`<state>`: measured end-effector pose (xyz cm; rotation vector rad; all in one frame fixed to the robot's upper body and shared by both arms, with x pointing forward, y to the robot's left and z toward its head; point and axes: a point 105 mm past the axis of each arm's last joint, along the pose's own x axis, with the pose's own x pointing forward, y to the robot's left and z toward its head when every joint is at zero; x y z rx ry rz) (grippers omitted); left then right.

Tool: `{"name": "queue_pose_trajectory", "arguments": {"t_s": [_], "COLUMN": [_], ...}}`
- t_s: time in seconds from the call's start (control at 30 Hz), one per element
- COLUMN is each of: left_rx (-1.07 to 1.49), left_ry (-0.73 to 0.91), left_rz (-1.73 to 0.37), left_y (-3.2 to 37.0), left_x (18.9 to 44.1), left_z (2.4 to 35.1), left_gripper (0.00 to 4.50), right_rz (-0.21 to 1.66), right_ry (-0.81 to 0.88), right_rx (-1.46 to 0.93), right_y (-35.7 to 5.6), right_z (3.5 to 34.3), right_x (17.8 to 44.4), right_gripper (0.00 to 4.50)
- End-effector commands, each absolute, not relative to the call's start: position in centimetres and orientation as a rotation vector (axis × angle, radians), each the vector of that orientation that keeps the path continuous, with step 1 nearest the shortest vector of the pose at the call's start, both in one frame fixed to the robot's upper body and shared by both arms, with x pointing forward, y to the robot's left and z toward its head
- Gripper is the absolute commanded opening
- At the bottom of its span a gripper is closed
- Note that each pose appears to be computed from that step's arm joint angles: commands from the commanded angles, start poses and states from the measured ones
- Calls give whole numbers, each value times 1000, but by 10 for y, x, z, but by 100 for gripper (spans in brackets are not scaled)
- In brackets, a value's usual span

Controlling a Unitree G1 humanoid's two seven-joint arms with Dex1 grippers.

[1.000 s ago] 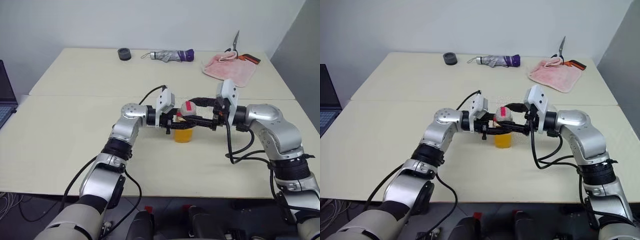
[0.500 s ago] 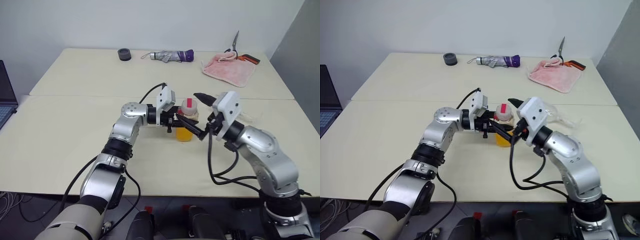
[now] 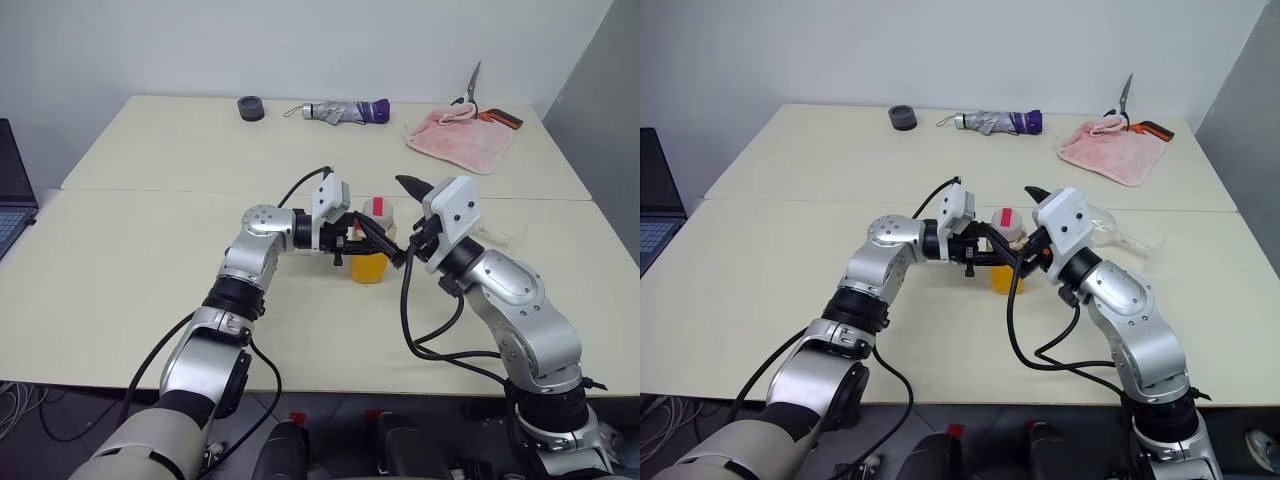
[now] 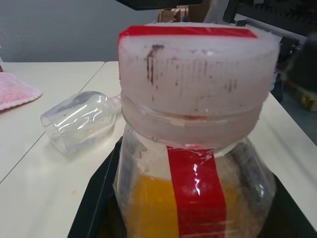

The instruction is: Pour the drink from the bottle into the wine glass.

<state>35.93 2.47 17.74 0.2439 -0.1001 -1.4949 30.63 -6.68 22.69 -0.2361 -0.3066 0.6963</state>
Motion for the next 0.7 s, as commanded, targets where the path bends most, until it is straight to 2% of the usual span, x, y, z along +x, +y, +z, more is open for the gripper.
{"name": "queue_pose_trajectory", "arguments": {"t_s": [0.03, 0.7], "left_rx": [258, 260], "left_ry": [-174, -165], "left_rz": [-1506, -1502], "left_y": [24, 28], "left_x": [357, 357], "left_z": [194, 192], "left_gripper": [180, 180], "right_rz": [669, 621], "right_ry": [-359, -321], "right_rx": [-247, -271], "right_y": [-74, -94], "right_z": [239, 233], "right_x": [303, 303], "right_gripper": [450, 450]}}
